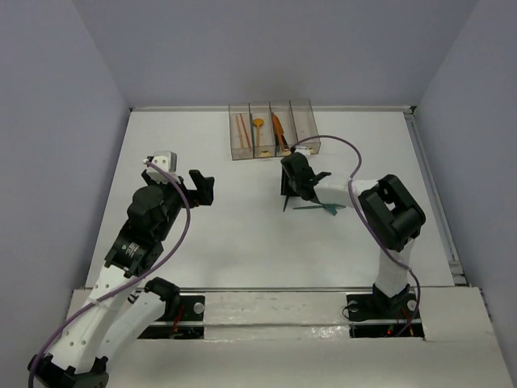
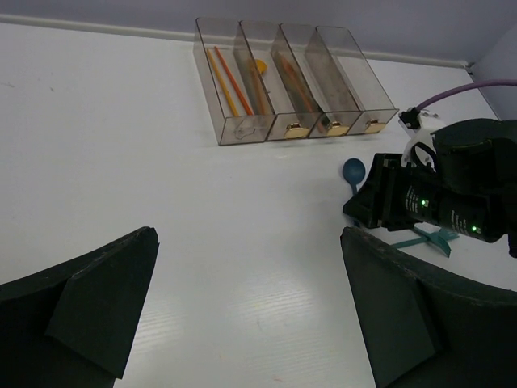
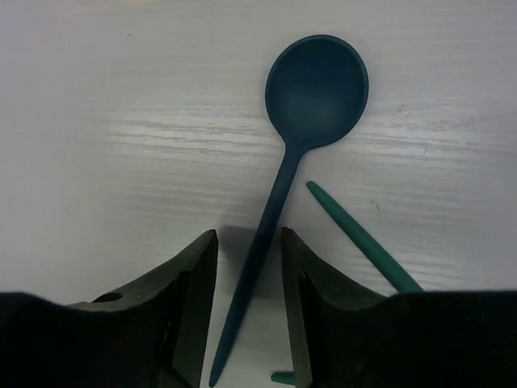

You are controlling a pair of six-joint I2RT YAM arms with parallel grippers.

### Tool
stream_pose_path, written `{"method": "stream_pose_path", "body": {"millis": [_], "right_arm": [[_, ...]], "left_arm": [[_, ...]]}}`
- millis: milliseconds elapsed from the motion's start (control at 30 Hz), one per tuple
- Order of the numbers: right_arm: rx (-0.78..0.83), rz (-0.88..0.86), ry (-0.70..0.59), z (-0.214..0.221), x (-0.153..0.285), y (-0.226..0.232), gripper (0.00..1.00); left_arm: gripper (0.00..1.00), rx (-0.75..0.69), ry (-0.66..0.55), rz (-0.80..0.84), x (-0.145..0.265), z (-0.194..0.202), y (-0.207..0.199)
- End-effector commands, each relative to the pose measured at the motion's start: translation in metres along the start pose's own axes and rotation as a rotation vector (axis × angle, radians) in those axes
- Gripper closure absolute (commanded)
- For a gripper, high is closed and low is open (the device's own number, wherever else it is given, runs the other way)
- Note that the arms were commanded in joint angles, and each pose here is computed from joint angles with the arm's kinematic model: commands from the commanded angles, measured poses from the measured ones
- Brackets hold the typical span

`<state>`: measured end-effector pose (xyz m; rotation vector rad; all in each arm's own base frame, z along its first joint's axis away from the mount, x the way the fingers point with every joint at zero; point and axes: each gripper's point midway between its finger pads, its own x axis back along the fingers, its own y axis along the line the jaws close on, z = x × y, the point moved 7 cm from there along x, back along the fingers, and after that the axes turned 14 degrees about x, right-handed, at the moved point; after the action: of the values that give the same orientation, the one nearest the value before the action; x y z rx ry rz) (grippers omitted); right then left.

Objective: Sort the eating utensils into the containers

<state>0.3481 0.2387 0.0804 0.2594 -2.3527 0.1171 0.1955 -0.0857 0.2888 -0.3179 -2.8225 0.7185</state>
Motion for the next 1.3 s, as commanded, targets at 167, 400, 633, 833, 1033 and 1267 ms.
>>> {"method": "stream_pose_path", "body": {"millis": [167, 400, 633, 833, 1033, 1267], "right_arm": [[0.043, 0.092, 0.015, 0.005, -0.009, 0.008, 0.84], [-0.012, 0.055, -0.051, -0.007, 0.011, 0.012, 1.00], [-0.050, -0.153, -0.267, -0.064, 0.063, 0.027, 1.00], [0.020, -0.194, -0.379, -0.129, 0.055, 0.045, 1.00], [-0.023, -0.209, -0.455, -0.196, 0.010, 0.043, 1.00], [-0.024, -0.147, -0.458, -0.236, -0.039, 0.033, 0.99]], "left_arm": [[0.01, 0.005, -0.047, 0.040, 0.001, -0.009, -0.006], [0.01, 0.006, -0.045, 0.046, 0.001, -0.009, -0.006], [0.01, 0.007, -0.050, 0.047, 0.002, -0.010, -0.007], [0.01, 0.005, -0.047, 0.042, 0.001, -0.009, -0.006], [0.01, 0.005, -0.056, 0.029, 0.002, -0.011, -0.005], [0.01, 0.004, -0.060, 0.024, 0.002, -0.011, -0.004]]}}
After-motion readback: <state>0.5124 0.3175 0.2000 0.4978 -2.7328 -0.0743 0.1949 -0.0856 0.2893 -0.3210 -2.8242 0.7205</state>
